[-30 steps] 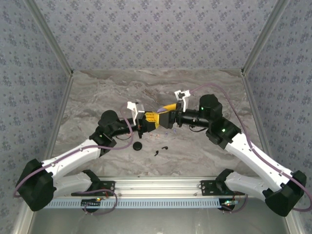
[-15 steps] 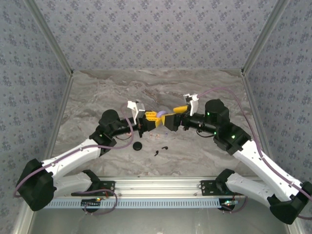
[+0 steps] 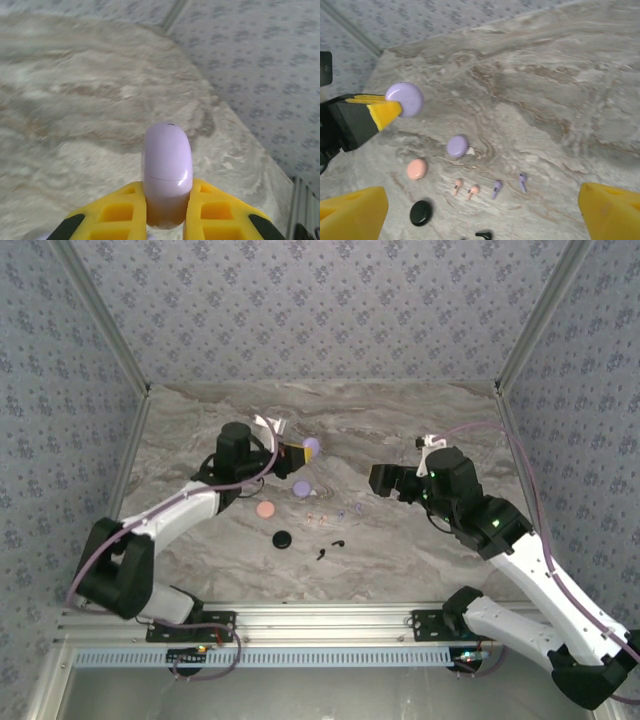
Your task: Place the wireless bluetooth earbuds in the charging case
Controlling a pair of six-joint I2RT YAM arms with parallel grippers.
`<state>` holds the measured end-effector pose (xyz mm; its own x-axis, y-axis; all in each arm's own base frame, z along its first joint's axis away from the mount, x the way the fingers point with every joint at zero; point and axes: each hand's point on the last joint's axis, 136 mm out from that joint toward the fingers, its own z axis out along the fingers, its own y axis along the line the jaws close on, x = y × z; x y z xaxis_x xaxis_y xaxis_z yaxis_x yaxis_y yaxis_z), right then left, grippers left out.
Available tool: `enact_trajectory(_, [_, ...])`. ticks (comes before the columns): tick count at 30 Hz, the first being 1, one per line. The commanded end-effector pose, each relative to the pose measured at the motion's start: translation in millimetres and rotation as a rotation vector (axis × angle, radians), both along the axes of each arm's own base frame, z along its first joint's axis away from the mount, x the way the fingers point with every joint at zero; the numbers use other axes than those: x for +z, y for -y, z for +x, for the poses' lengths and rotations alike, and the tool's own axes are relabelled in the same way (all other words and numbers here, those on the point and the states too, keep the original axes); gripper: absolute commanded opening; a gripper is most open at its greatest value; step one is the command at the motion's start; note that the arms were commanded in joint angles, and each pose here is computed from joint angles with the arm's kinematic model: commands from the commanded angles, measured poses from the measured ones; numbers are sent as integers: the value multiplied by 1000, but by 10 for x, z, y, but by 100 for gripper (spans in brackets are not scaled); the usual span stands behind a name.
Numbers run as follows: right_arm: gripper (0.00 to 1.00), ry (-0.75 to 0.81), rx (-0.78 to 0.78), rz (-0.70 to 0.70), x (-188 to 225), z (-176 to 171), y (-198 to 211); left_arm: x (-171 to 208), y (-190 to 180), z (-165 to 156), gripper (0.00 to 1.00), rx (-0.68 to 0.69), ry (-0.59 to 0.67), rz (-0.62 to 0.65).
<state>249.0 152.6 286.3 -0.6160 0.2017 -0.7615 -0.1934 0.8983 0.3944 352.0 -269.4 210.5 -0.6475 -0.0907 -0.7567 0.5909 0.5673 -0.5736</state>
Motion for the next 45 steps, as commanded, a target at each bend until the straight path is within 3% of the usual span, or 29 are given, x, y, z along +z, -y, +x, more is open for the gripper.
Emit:
enact_trajectory(1, [100,-60,-64,-10,-186,-19,128,-271,-150,196,0,61,-187,0])
enact_trajectory(10, [100,-111,-43,-19,-343,-6,100,-1066,-604,596,0,159,-428,120])
enact_trajectory(22, [100,-152,4,-26,-469,59,-38,-1555,-713,731,1,114,-575,160])
enact_trajectory(33, [100,-168,15,-27,-536,6,-33,-1755,-868,774,43,174,-593,214])
enact_trajectory(45, [100,-197,39,-115,-540,-147,94,-1508,-979,907,53,209,-525,207])
